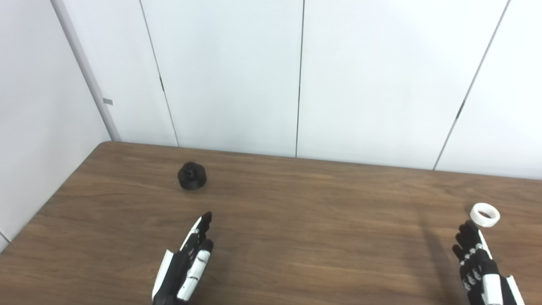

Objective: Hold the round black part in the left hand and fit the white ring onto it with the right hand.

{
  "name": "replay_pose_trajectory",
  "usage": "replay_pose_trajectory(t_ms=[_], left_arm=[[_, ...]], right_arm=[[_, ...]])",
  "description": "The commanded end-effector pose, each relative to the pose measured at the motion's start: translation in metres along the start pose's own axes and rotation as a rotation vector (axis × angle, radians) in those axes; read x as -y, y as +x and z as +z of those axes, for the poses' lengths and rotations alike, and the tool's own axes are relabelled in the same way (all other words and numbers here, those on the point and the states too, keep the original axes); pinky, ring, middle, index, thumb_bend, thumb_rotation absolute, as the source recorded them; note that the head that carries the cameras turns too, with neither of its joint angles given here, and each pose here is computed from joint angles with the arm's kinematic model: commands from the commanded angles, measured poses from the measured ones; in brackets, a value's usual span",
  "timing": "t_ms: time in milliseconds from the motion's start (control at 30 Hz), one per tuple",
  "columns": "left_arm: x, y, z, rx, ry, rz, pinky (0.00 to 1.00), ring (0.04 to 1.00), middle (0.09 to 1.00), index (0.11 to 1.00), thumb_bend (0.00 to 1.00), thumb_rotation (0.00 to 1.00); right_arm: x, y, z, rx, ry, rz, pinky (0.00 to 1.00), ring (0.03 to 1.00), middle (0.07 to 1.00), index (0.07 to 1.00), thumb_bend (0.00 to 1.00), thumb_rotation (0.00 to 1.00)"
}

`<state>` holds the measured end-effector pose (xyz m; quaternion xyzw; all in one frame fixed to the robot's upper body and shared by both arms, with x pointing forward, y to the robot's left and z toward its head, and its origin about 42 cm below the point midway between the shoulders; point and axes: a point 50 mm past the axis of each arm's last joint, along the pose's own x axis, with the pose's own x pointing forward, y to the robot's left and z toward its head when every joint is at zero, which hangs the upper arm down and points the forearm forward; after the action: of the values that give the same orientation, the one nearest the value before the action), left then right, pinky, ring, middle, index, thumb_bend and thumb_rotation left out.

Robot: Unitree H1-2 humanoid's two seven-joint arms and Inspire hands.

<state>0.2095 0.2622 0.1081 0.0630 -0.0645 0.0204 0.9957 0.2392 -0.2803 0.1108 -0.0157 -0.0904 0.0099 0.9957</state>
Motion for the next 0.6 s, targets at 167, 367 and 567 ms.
replay_pose_trajectory(t_ms=[167,367,567], left_arm=[[0.017,-0.008,-0.019,-0.066,0.045,0.031,0.94,0.960,0.964,0.965,0.53,0.67],[0.005,0.001,0.000,-0.034,0.110,0.097,0.92,0.938,0.940,0.930,0.69,0.35],[-0.015,0.027,0.016,0.005,0.236,0.169,0.90,0.928,0.918,0.894,0.86,0.23]], right_arm=[[0.004,-0.044,-0.055,-0.218,0.045,-0.033,1.00,1.000,1.000,1.000,0.42,1.00],[0.003,-0.044,-0.056,-0.217,0.029,-0.029,1.00,1.000,1.000,1.000,0.44,1.00],[0.001,-0.046,-0.055,-0.213,0.023,-0.032,1.00,1.000,1.000,1.000,0.45,1.00]])
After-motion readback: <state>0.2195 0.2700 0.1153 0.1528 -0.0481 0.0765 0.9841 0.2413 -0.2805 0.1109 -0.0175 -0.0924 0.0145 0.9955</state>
